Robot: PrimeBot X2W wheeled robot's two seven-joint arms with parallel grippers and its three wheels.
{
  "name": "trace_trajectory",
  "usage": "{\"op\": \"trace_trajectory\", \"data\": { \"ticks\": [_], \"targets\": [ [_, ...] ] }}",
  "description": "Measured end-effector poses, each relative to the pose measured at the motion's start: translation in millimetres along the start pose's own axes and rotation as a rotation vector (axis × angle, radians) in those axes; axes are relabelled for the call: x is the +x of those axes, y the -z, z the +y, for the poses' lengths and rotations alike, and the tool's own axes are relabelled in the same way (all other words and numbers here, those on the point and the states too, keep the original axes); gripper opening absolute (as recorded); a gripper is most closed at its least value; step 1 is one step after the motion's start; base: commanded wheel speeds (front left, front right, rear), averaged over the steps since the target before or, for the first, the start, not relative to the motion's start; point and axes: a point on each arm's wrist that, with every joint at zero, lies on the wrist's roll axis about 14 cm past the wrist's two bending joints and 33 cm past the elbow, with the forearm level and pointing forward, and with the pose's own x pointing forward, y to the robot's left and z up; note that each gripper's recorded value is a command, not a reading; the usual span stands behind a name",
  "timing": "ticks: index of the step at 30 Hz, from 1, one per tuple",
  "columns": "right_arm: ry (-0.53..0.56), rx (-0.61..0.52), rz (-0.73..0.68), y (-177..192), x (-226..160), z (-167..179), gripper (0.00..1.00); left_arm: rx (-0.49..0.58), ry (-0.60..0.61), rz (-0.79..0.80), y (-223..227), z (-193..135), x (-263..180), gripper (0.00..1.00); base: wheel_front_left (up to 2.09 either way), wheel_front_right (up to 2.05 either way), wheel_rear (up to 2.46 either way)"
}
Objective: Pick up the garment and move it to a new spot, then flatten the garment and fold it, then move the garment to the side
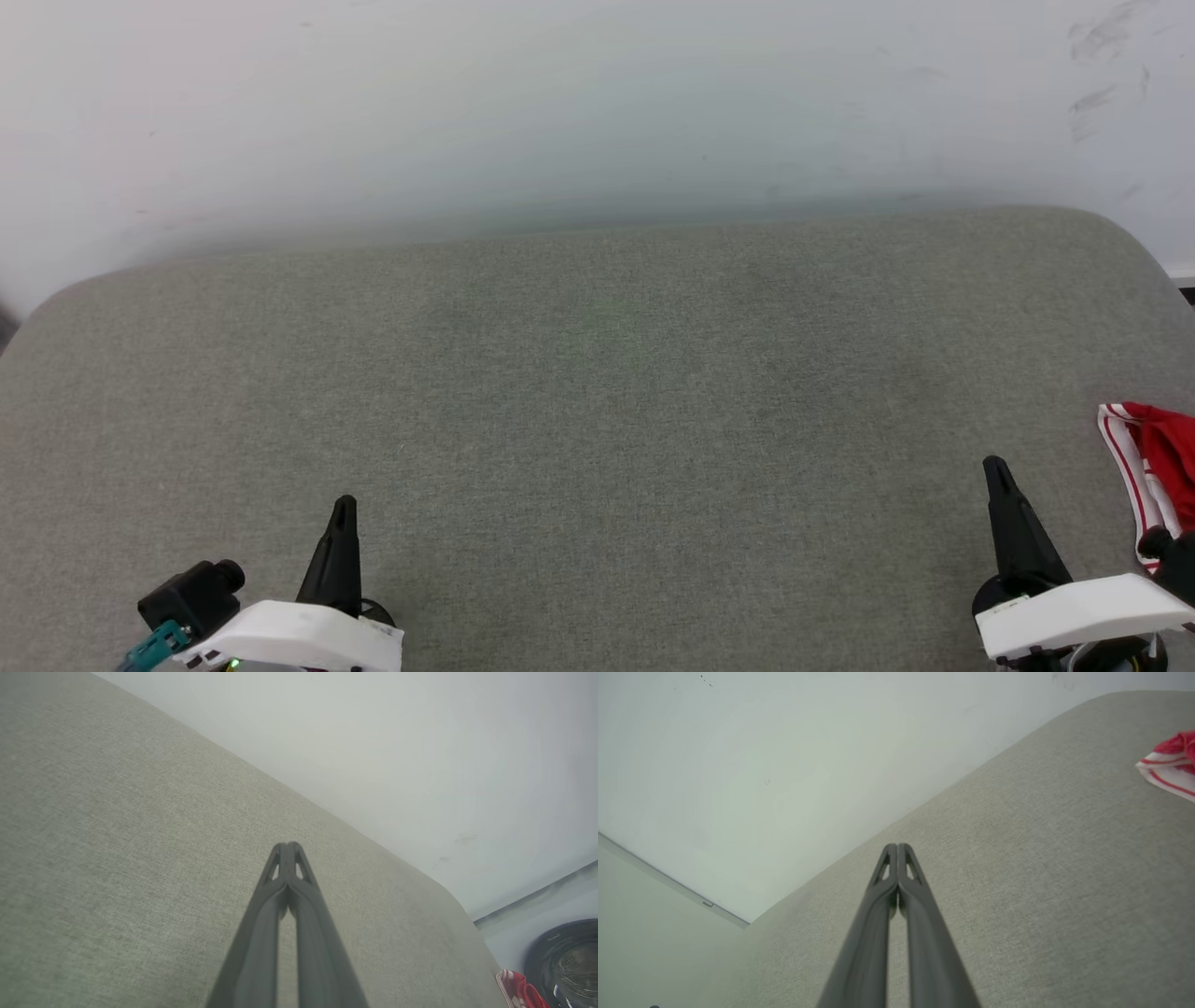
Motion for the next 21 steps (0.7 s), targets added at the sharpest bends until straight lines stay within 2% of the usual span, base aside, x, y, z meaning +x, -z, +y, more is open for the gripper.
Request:
{"op": "trace_trajectory", "data": {
  "ticks": [21],
  "targets": [
    [0.031, 0.275, 0.014, 2.1, 6.5, -4.8, 0.0, -0.282, -0.026, 0.019, -2.7, 6.9, 6.9, 0.0, 0.0, 0.0, 0.0]
  ]
}}
